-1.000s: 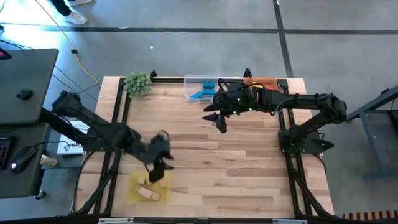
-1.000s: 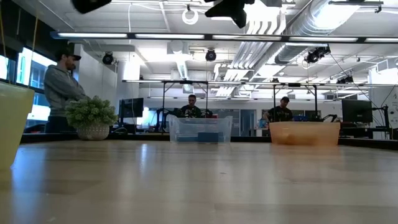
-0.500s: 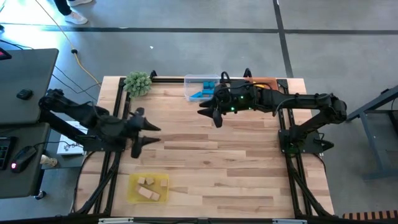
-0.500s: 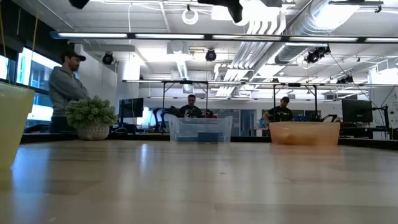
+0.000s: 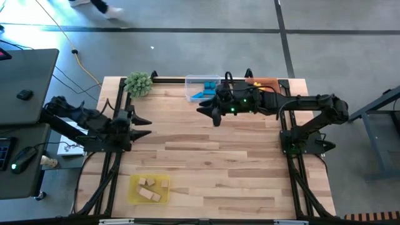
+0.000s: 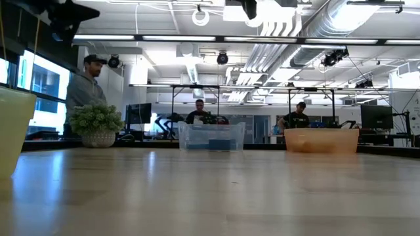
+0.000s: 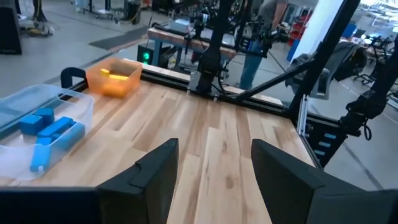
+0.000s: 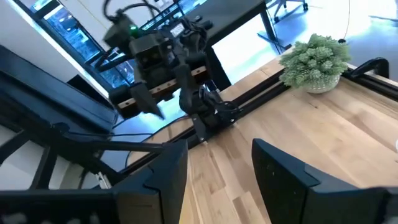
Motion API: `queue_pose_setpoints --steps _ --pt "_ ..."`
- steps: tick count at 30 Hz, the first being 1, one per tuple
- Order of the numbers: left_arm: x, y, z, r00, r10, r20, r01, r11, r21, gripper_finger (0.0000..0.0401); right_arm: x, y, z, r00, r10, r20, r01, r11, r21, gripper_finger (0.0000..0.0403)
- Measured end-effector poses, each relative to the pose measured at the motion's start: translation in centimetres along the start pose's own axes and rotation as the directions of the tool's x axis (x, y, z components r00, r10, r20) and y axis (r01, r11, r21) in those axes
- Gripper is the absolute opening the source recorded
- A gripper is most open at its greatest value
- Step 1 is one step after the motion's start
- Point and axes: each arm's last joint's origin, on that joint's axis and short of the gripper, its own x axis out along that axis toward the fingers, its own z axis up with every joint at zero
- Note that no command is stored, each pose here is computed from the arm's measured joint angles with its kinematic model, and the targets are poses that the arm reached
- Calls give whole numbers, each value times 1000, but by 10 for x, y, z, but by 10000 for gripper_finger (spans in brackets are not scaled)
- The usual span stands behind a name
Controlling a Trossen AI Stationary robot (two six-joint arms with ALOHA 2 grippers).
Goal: Sort & place blocks by color
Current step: Return to Home Position
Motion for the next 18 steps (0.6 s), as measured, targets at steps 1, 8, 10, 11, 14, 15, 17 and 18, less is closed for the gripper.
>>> queue_pose_setpoints --steps 1,8,10,11,14,15,17,18 --pt "-2 2 -3 1000 2 10 -2 1000 2 193 0 2 -1 1000 -2 2 3 1000 -4 167" --pt "-10 15 -25 998 -1 66 2 1000 -4 193 -1 18 -11 999 37 -22 -38 999 -36 167" --pt "-11 17 -31 997 -14 73 13 1000 11 193 -1 22 -13 998 49 -29 -50 998 -44 167" --pt "-11 18 -34 997 -26 74 24 1000 20 193 -1 24 -14 998 54 -33 -56 997 -50 167" --pt "-12 20 -44 995 -58 78 56 998 39 193 -2 28 -17 997 67 -41 -70 996 -60 167" --pt "-12 21 -48 995 -62 79 59 997 42 193 -2 29 -18 996 72 -44 -75 995 -64 167" --pt "-10 22 -54 996 -57 75 54 997 47 193 -2 31 -19 996 80 -49 -84 994 -70 167" --pt "-8 23 -58 997 -51 63 47 997 62 193 -2 31 -19 995 81 -49 -85 994 -71 167"
